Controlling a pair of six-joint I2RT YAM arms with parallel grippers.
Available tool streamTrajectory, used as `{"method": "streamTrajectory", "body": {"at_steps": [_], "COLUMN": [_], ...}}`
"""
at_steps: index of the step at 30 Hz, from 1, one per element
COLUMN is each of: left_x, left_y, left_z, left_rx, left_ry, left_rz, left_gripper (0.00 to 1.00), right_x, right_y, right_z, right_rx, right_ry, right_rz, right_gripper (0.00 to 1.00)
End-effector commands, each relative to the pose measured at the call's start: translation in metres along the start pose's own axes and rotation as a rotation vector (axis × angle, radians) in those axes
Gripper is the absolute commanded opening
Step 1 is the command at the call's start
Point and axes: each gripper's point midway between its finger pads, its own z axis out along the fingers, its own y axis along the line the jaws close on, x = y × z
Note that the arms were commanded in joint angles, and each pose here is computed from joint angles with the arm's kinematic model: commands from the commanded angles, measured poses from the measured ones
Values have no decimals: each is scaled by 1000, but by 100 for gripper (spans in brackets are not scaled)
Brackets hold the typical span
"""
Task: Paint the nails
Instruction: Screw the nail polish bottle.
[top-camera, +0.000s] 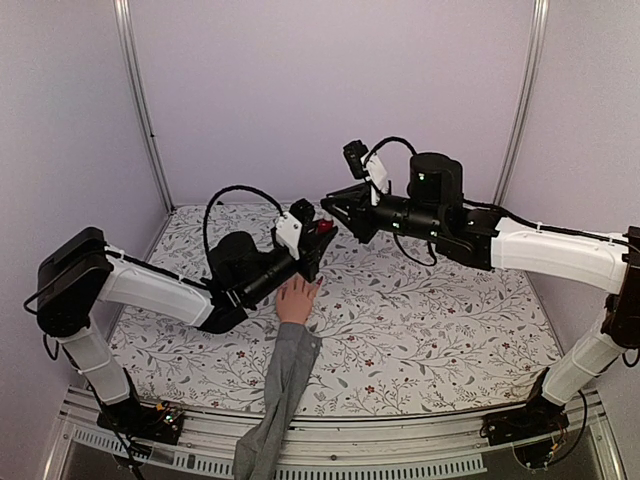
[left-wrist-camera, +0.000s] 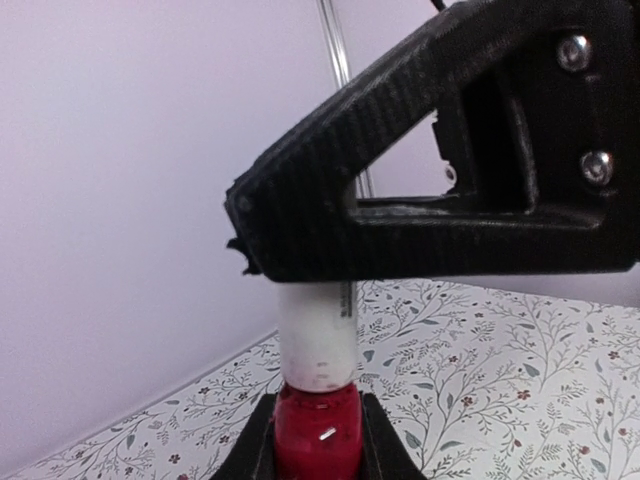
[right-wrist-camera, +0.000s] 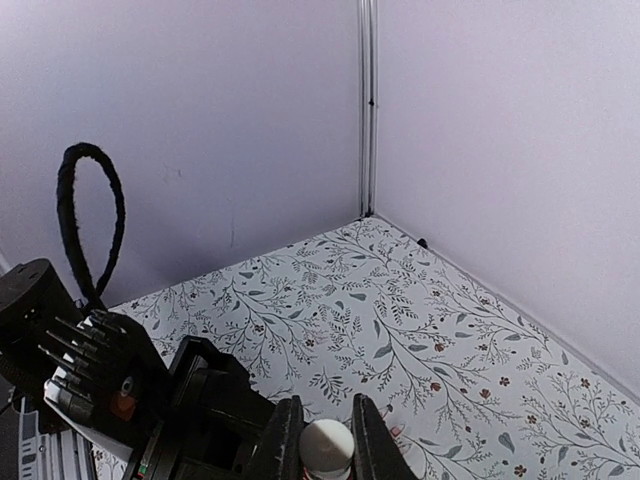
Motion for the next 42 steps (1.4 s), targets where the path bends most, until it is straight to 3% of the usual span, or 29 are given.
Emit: {"method": "streamTrajectory", "body": {"at_steps": [1,14,19,23,26,31,42], "left_x": [-38,-37,-40,-41,-42,-43,-46], "left_y": [-16,-22,-24,-27,-31,-42,-69], "left_z": [7,9,-3,-11,-15,-28,-59], "left_rx": [-49,-84,-36,18,78,213,677], "left_ry": [-112,-113,-121,-125,-121,-115,-89], "left_rz": [34,74,53,51,39,15,-87], "left_gripper": [0,0,0,0,0,0,1], "right_x": [39,40,29,20,12,1,-3], "right_y": [7,-2,-2,4,9,26,85], "right_z": [13,10,-2,-13,-22,-38,-67], "right_rx": [-2,56,61,29,8,-80,-427], "right_ry": [79,61,28,-18,-50,-89,-92], "right_rz": [113,144,111,86,60,-26,-200], "right_gripper": [0,2,13,30,43,56,59]}}
